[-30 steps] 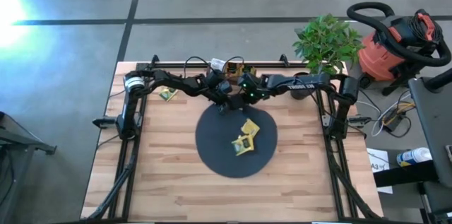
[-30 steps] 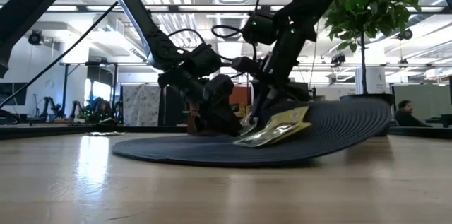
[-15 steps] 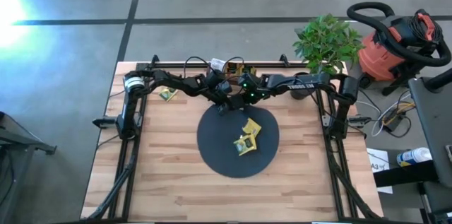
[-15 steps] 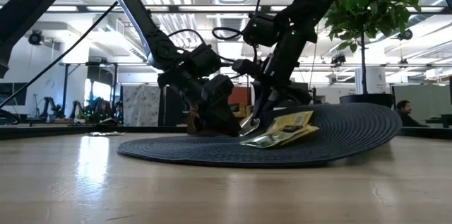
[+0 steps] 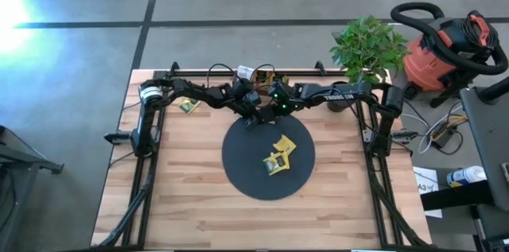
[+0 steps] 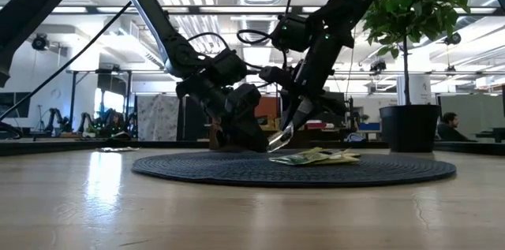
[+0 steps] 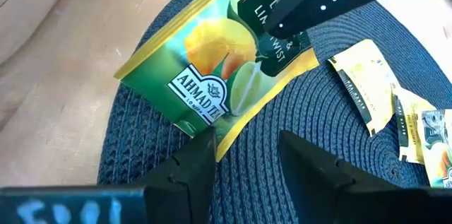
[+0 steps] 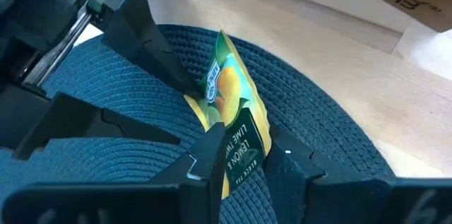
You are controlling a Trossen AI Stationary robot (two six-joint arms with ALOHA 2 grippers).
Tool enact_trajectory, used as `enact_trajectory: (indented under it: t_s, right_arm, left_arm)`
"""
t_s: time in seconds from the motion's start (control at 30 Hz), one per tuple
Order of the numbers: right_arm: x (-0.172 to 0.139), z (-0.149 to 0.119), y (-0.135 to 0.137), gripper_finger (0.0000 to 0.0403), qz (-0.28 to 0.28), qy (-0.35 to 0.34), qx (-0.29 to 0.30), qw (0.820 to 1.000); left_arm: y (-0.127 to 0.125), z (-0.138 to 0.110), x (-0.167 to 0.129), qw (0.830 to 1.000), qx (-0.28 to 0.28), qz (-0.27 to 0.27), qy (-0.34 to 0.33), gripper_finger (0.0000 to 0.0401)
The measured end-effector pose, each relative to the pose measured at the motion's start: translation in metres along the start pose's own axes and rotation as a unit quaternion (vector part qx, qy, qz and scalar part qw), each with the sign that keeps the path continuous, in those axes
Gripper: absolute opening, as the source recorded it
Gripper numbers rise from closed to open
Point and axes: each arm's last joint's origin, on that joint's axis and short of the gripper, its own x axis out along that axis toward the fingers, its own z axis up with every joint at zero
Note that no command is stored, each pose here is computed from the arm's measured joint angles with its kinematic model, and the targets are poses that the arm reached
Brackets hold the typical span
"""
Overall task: Pick & Place Tea
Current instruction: Put the green tea bag into the right section of the wooden organizer
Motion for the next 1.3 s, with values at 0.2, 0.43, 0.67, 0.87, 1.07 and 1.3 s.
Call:
enact_trajectory:
  t_s: [0.2, 0.43, 0.67, 0.87, 1.07, 1.3]
  right_arm:
    - [0.0, 0.0, 0.001, 0.0066, 0.011, 0.008, -0.002, 1.0]
    - [0.0, 0.0, 0.001, 0.0021, 0.013, 0.008, -0.026, 1.0]
    - [-0.022, 0.003, 0.004, 0.0009, 0.017, -0.017, -0.07, 0.997]
    - [-0.046, -0.001, 0.002, 0.0008, 0.007, -0.002, -0.123, 0.992]
    - [-0.052, -0.006, 0.011, 0.0008, 0.042, -0.007, -0.159, 0.986]
    - [-0.061, -0.005, 0.028, 0.0008, 0.101, -0.054, -0.172, 0.978]
  left_arm:
    - [0.0, 0.0, 0.0, 1.0, -0.004, 0.001, 0.0, 0.0158]
    - [-0.002, 0.006, -0.003, 1.0, -0.013, 0.003, -0.006, 0.0158]
    - [-0.022, 0.029, -0.039, 0.998, 0.011, 0.043, -0.045, 0.0158]
    - [-0.044, 0.042, -0.081, 0.991, 0.043, 0.089, -0.086, 0.0158]
    - [-0.055, 0.058, -0.1, 0.982, 0.066, 0.092, -0.151, 0.0158]
    - [-0.053, 0.053, -0.09, 0.986, 0.03, 0.084, -0.142, 0.0158]
